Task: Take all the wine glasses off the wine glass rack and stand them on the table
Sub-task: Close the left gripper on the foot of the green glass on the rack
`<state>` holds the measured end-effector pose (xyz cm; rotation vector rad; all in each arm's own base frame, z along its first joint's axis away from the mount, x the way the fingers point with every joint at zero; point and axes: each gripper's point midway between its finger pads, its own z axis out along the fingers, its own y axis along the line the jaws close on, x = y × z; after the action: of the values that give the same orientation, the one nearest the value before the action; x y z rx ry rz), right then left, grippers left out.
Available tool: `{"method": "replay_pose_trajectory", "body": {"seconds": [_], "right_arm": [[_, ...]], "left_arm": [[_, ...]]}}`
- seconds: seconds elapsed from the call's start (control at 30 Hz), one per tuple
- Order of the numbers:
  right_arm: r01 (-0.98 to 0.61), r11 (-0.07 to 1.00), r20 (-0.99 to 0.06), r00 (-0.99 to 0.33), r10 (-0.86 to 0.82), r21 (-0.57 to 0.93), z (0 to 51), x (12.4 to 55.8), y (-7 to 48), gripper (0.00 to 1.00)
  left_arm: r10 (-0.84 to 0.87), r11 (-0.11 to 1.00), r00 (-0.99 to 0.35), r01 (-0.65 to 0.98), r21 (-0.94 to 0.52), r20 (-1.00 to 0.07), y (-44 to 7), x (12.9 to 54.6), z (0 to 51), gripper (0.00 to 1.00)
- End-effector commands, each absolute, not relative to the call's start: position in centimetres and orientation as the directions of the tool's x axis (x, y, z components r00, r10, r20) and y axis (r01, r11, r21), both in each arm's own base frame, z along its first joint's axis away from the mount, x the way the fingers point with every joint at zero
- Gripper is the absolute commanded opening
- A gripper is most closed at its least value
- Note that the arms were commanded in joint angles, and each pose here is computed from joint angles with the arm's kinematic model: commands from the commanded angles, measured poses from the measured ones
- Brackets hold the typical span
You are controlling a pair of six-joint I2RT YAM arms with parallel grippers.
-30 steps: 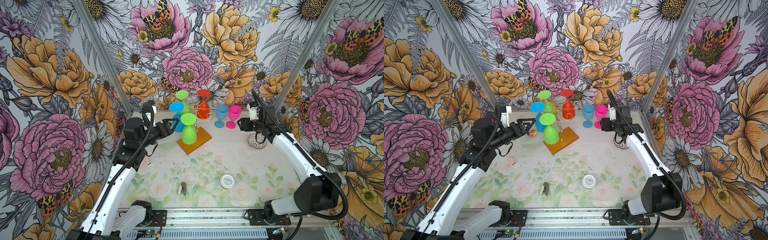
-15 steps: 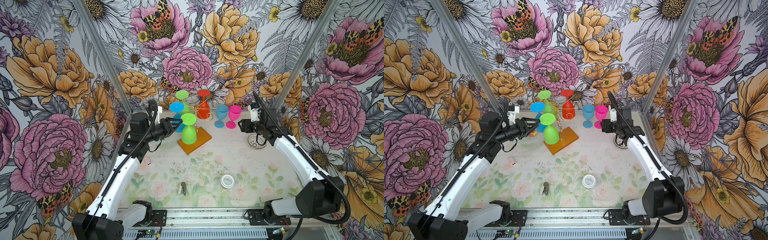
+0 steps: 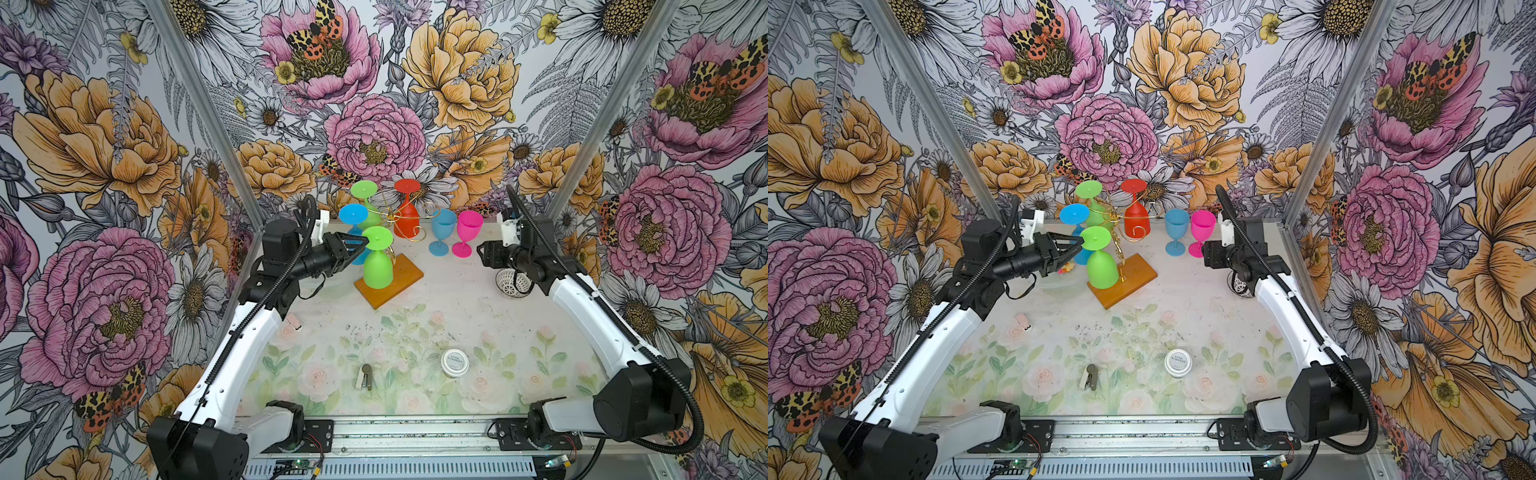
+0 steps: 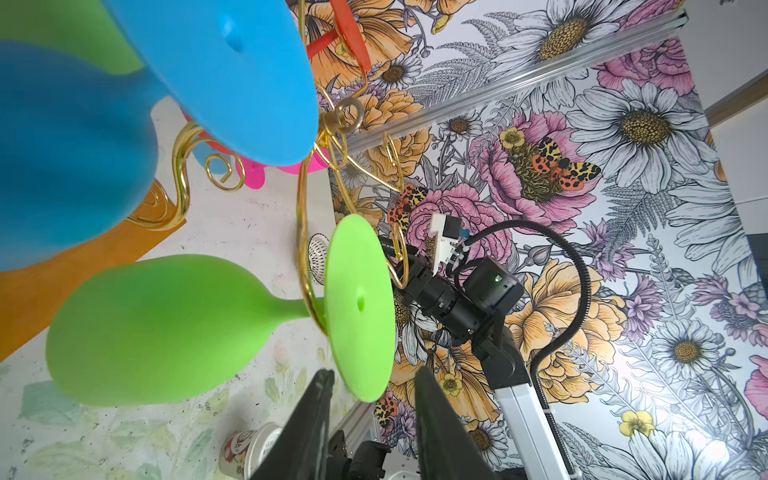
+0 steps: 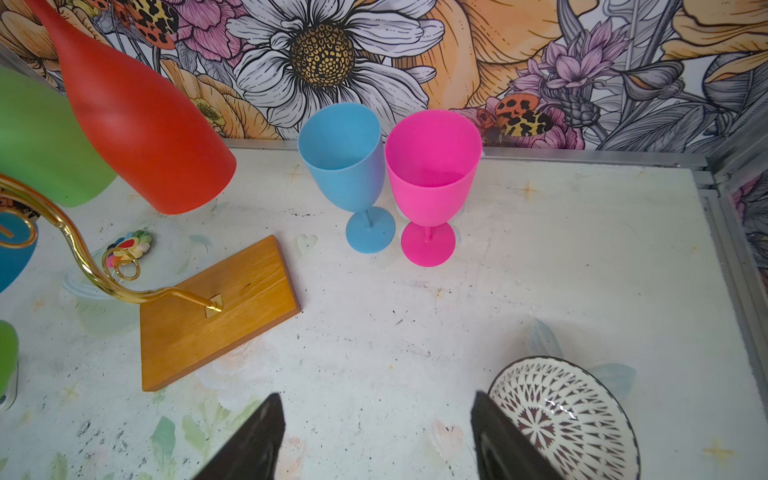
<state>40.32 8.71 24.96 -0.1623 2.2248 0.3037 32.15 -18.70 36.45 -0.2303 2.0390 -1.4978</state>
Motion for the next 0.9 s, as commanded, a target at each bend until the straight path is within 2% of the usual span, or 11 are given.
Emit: {"method": "replay_pose_trajectory", "body": {"seconds": [0.0, 0.87], "right_arm": [[-0.233, 0.963, -0.821, -0.570, -0.022, 0.136, 26.6, 40.1, 8.7, 0.71], [-0.215, 0.970, -0.822, -0.569, -0.029, 0.114, 26.4, 39.6, 8.2, 0.71]], "left_arm": [[-0.438, 0.321, -0.828, 0.220, -0.921, -0.350, -19.5, 31.7, 37.5, 0.33], [-0.430, 0.310, -0.854, 0.164, -0.936, -0.293, -20.2, 32.1, 36.2, 0.12]]}}
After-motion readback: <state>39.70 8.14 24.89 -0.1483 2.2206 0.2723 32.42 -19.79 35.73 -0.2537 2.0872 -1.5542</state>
